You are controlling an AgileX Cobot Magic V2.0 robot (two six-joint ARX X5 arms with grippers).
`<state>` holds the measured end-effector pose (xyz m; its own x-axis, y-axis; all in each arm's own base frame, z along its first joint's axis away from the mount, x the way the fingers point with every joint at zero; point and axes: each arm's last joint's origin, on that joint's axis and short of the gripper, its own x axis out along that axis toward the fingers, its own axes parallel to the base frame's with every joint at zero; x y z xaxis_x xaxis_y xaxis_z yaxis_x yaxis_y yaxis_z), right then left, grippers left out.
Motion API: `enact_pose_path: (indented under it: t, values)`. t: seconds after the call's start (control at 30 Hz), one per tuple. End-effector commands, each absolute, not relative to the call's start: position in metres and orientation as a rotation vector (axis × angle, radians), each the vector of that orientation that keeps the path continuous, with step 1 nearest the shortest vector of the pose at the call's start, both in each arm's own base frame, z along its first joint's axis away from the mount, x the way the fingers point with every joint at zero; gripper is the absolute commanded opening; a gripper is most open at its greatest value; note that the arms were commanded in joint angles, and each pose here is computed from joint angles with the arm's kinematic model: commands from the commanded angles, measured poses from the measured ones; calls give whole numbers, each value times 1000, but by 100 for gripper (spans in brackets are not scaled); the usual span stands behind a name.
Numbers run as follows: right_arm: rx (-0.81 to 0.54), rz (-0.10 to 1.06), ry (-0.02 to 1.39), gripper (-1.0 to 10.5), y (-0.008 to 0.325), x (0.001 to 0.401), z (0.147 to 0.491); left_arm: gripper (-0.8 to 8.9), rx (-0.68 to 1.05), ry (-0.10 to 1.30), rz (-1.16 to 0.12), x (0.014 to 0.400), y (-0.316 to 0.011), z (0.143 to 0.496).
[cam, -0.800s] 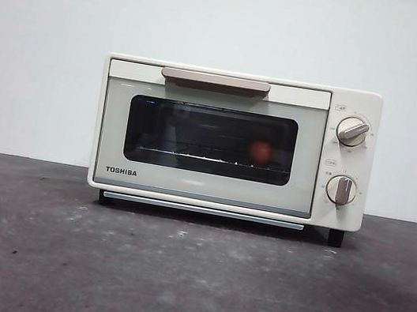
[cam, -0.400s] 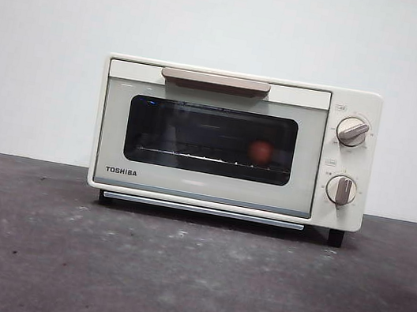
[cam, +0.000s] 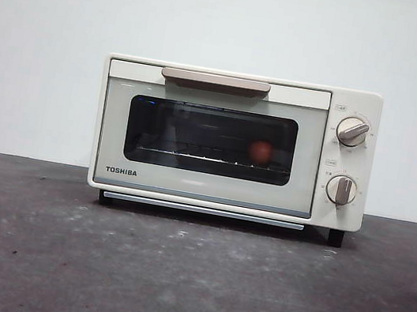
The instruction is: Eggoven
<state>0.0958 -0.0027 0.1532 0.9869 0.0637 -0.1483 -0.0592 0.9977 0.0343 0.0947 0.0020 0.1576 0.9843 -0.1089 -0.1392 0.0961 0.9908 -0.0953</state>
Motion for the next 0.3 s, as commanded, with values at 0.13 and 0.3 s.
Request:
enact_pose_path:
  t: [0.13,0.3]
  values:
    - [32,60,146,5,-3,96,152,8,-94,171,-101,96,2,148]
    - [32,60,146,5,-3,96,152,8,-94,165,-101,96,2,149]
